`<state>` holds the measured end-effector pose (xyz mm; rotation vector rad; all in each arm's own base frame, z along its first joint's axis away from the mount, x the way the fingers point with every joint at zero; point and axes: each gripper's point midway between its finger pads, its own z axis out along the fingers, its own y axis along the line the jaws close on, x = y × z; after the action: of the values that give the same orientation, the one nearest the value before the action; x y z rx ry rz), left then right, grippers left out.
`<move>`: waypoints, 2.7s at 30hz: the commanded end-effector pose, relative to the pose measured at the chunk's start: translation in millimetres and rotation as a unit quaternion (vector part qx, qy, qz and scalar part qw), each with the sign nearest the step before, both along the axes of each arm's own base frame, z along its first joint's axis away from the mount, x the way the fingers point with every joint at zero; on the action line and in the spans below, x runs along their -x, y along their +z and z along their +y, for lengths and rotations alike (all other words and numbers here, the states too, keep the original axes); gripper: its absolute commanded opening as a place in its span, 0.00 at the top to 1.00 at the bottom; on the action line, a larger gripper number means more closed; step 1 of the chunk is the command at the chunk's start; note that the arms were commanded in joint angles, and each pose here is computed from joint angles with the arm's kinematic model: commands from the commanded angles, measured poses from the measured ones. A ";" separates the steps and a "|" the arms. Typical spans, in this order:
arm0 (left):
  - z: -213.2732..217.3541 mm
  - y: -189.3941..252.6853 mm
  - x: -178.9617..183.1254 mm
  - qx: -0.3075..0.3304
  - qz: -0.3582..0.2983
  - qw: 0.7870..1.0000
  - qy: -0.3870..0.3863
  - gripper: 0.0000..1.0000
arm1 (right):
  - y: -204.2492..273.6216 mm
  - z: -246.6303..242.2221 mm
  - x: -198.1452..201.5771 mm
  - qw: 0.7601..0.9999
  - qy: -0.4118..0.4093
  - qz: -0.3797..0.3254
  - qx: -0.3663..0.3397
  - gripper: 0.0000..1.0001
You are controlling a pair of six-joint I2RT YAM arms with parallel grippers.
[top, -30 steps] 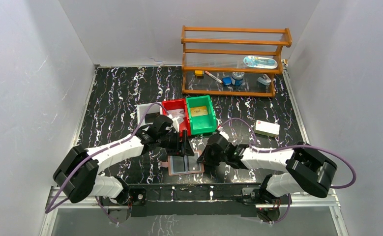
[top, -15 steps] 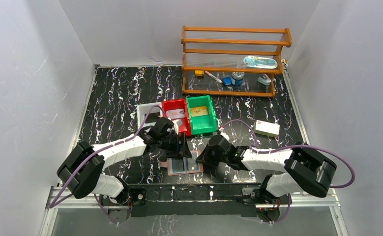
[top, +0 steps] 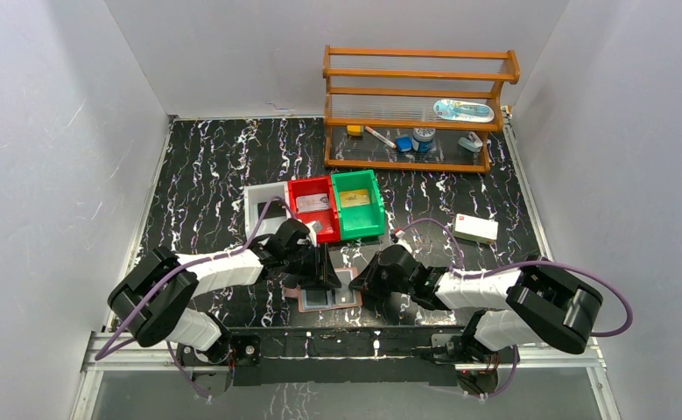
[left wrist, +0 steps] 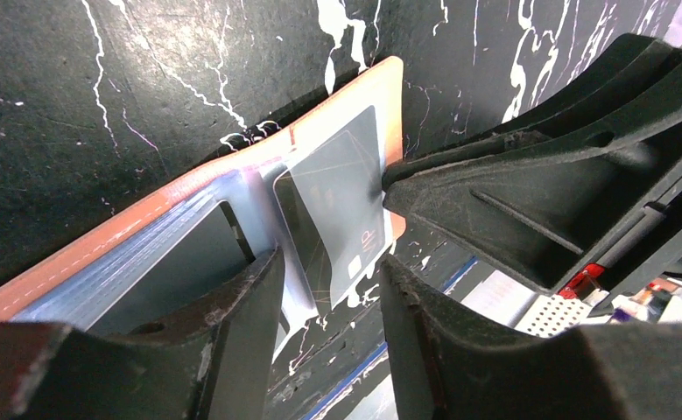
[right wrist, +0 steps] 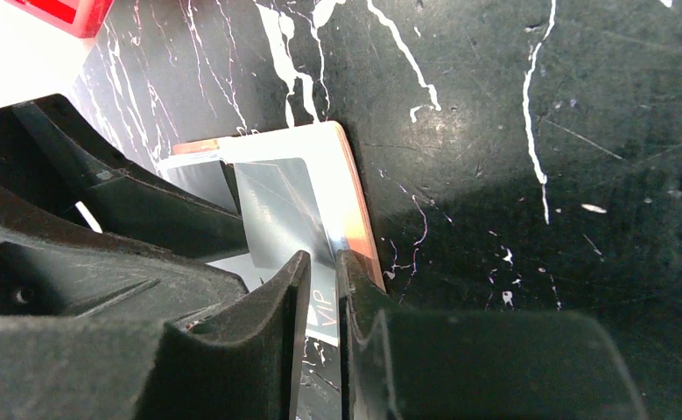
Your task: Take the credit cards out of the card holder
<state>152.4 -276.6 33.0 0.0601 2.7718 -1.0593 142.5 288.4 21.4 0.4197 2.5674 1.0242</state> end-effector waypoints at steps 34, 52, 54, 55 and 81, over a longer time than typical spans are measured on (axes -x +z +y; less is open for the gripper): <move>-24.7 33.5 16.4 0.138 -0.014 0.989 -0.042 0.91 | -45.4 -37.1 33.3 0.997 0.004 0.062 0.036 0.82; -24.5 34.6 16.2 0.131 -0.021 0.990 -0.056 1.00 | -51.6 -39.2 34.3 0.994 0.014 0.079 0.075 0.81; -30.1 44.2 16.7 0.157 -0.024 0.985 -0.061 1.00 | -53.0 -40.1 34.9 0.994 0.012 0.082 0.076 0.81; -31.8 47.0 16.8 0.164 -0.023 0.984 -0.064 1.00 | -52.6 -39.7 34.6 0.994 0.012 0.081 0.076 0.80; -2.7 32.1 10.1 0.053 -0.033 0.997 -0.054 1.00 | -47.4 -37.5 25.4 0.993 0.009 0.070 0.097 0.79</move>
<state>133.6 -281.4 49.9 0.1809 2.6998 -1.2619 139.6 291.5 21.5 0.4475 2.6029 1.0702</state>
